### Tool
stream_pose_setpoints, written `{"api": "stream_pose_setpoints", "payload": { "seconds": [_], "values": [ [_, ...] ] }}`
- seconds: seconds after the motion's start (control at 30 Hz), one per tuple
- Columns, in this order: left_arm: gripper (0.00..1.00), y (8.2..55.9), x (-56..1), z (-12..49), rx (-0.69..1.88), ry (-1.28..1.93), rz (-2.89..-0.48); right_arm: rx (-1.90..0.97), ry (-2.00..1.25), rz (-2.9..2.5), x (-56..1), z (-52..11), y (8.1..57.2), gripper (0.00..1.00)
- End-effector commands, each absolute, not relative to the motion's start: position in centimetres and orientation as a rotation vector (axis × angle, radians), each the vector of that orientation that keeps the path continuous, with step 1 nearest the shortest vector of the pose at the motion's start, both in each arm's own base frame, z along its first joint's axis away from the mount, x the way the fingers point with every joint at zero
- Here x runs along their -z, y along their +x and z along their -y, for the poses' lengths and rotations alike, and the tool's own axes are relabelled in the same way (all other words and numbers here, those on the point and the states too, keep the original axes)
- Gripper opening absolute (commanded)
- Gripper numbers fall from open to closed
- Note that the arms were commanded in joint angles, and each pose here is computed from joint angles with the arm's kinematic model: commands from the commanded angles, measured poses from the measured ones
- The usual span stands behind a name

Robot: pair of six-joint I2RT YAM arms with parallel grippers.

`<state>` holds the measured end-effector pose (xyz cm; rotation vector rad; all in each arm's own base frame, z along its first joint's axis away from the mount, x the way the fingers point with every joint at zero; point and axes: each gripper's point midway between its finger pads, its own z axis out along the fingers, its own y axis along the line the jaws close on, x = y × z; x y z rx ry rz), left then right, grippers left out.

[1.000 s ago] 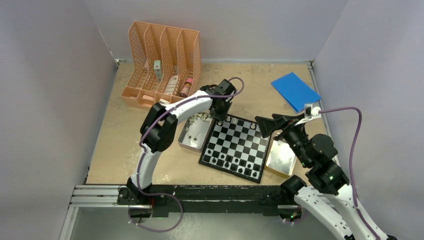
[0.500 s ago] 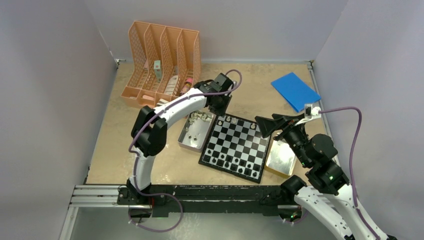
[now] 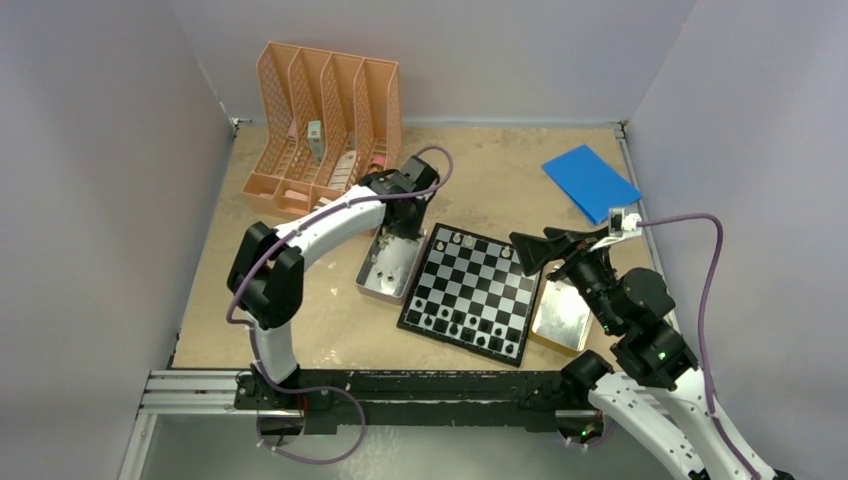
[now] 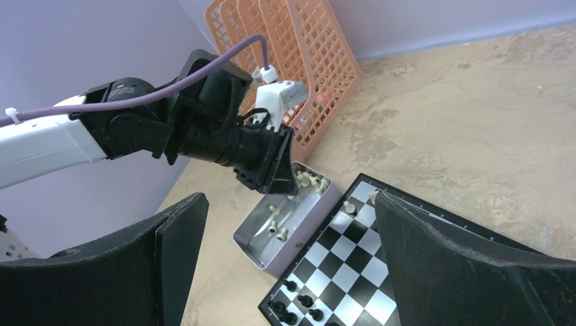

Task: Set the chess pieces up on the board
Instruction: Pick up the chess piece from the storage box.

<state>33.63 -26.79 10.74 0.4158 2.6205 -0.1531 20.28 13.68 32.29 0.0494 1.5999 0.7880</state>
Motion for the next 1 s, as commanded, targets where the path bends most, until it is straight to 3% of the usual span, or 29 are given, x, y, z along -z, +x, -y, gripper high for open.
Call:
{"api": "stream_pose_setpoints", "payload": {
  "seconds": [0.0, 0.3, 0.97],
  "values": [
    [0.22, 33.9, -11.5, 23.2, 0.102, 0.259, -2.604, -0.816, 0.022, -1.528, -34.1, -13.9, 19.9, 0.95],
    [0.22, 35.0, -9.4, 20.0, -0.003, 0.228, -2.621, -0.815, 0.021, -1.530, -34.0, -13.9, 20.0, 0.95],
    [0.23, 38.3, -6.8, 19.8, -0.102, 0.299, -2.602, -0.809, 0.021, -1.533, -34.0, -13.9, 20.1, 0.95]
  ]
}}
